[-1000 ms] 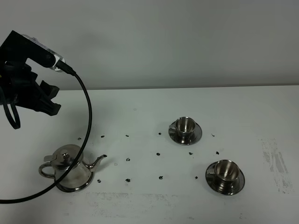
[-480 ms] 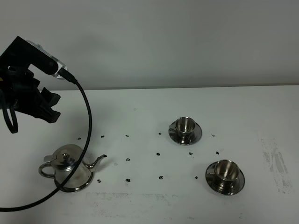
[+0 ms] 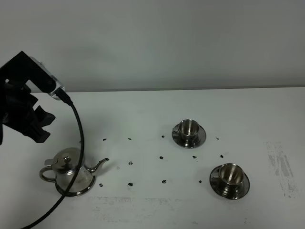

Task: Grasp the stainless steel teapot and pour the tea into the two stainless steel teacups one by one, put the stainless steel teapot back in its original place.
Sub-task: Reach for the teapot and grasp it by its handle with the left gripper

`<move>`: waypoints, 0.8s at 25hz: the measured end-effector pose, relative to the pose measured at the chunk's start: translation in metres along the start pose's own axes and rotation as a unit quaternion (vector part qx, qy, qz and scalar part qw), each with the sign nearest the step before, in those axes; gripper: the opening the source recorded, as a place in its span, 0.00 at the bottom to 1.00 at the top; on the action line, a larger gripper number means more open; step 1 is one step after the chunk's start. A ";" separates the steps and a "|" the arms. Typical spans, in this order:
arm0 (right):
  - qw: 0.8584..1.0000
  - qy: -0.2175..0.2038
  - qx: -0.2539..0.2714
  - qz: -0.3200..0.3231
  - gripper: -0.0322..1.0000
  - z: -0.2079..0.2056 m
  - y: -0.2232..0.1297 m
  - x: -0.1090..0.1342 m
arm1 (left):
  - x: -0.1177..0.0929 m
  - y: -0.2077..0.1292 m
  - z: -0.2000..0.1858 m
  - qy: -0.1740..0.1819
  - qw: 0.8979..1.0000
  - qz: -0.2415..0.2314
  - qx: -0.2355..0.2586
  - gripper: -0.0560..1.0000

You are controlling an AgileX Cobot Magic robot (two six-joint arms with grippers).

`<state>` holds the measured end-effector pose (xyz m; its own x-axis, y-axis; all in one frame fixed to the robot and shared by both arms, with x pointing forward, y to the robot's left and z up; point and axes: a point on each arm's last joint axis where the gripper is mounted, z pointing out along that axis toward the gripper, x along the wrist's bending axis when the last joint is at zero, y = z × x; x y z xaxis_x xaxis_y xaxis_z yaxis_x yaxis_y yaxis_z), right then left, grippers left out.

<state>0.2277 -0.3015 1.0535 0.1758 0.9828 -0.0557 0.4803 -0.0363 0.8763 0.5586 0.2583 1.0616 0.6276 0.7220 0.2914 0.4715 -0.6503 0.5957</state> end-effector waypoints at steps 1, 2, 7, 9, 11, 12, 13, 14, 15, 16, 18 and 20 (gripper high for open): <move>1.000 0.000 0.000 0.000 0.26 0.000 0.000 0.000 | 0.000 -0.003 -0.003 0.005 1.000 0.004 0.000 0.56; 1.000 0.000 0.000 0.000 0.26 0.000 0.000 0.000 | 0.000 -0.005 -0.007 0.009 1.000 0.009 -0.001 0.56; 1.000 0.000 0.000 0.000 0.26 0.000 0.000 0.000 | -0.007 -0.022 -0.013 0.008 0.996 0.083 0.015 0.56; 1.000 0.000 0.000 0.000 0.26 0.000 0.000 0.000 | -0.009 -0.027 -0.012 0.001 0.992 0.124 0.030 0.56; 1.000 0.000 0.000 0.000 0.26 0.000 0.000 0.000 | -0.010 -0.029 -0.011 -0.008 0.986 0.165 0.040 0.56; 1.000 0.000 0.000 0.000 0.26 0.000 0.000 0.000 | -0.010 -0.030 -0.011 -0.014 0.982 0.183 0.043 0.56; 1.000 0.000 0.000 0.000 0.26 0.000 0.000 0.000 | -0.011 -0.031 -0.010 -0.020 0.979 0.196 0.046 0.56; 1.000 0.000 0.000 0.000 0.26 0.000 0.000 0.000 | -0.012 -0.032 -0.009 -0.028 0.976 0.208 0.050 0.56; 1.000 0.000 0.000 0.000 0.26 0.000 0.000 0.000 | -0.013 -0.034 -0.007 -0.039 0.974 0.217 0.055 0.56; 1.000 0.000 0.000 0.000 0.26 0.000 0.000 0.000 | -0.015 -0.036 -0.004 -0.054 0.972 0.221 0.063 0.56; 1.000 0.000 0.000 0.000 0.26 0.000 0.000 0.000 | -0.017 -0.038 0.002 -0.093 0.967 0.225 0.080 0.55; 1.000 0.000 0.000 0.000 0.26 0.000 0.000 0.000 | -0.016 -0.037 0.008 -0.132 0.960 0.228 0.097 0.54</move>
<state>0.2277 -0.3015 1.0535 0.1758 0.9828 -0.0557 0.4803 -0.0363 0.8763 0.5355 0.2687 1.0291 0.9195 0.2831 0.2729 0.2010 -0.9349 0.2926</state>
